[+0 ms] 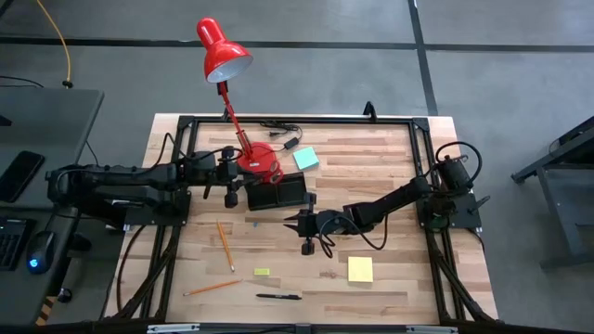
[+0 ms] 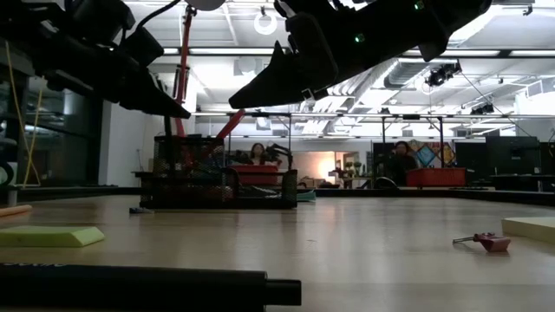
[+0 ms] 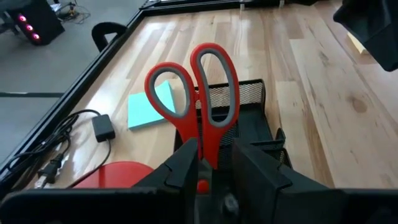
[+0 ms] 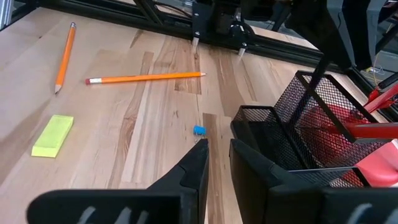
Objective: Pick and place office supplies into organizer
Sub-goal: Put the black pen into the desk organizer
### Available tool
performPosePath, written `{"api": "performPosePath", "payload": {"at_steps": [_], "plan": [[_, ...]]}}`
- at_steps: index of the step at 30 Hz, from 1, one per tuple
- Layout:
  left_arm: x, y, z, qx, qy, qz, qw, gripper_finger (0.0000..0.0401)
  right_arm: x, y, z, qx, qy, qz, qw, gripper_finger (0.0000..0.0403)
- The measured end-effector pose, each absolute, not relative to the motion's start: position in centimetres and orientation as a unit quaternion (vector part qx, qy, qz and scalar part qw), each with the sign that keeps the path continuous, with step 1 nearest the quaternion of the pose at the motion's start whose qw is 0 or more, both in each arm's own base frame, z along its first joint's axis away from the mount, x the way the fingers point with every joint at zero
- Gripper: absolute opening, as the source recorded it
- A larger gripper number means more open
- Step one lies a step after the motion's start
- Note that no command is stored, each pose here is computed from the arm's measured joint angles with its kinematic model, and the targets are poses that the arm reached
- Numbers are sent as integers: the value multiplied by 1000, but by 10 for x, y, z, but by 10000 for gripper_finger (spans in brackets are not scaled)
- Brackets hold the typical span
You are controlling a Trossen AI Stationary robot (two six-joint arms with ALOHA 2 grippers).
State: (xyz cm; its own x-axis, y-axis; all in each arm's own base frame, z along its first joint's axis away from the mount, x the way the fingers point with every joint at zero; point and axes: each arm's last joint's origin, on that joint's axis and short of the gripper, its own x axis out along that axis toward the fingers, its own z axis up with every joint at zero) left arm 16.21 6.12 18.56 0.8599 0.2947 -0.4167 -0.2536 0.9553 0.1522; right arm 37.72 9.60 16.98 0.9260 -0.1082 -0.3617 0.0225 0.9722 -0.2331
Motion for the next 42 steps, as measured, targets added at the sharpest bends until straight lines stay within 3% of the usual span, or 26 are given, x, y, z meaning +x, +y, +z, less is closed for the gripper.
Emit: {"api": "performPosePath", "payload": {"at_steps": [17,24,28,35,42], "plan": [[149,52,223,82,72,95,989,92,377,95,169,-104,193,-36,975,52],[133,39,240,99,1,-12,995,92,376,95,167,-90,204,-35,974,53],[127,33,238,105,8,-70,992,92,374,97,163,-71,227,-11,971,53],[127,27,230,87,48,-56,993,92,373,102,160,15,315,23,949,53],[131,7,230,121,46,-85,988,92,378,153,204,6,351,68,934,70]]}}
